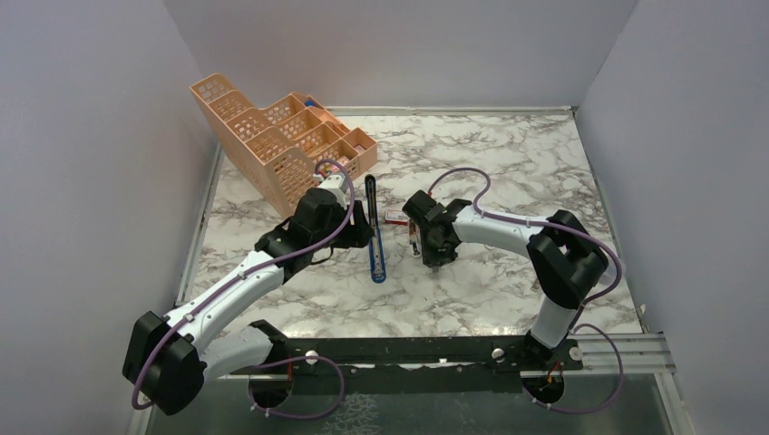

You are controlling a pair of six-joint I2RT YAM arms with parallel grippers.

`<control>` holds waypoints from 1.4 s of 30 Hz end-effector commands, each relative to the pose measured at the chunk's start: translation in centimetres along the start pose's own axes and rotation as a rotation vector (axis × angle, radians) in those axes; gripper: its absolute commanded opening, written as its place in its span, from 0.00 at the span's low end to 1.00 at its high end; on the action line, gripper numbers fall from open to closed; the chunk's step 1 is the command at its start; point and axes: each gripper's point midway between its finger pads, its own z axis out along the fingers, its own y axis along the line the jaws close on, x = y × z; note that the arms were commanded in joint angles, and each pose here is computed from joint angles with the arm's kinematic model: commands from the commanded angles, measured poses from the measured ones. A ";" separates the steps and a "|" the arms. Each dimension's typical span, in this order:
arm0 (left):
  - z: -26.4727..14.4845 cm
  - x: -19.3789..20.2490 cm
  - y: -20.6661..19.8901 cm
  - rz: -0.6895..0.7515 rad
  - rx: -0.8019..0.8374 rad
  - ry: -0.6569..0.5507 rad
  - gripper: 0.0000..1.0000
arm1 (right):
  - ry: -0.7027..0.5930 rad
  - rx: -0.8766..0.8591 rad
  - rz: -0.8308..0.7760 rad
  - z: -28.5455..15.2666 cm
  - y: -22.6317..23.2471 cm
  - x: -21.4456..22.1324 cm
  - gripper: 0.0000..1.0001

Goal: Load the staples into the stapler

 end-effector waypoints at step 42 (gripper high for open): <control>-8.4 -6.9 5.1 -0.093 -0.309 -0.399 0.71 | -0.346 -0.143 0.037 -6.9 13.8 -6.4 0.19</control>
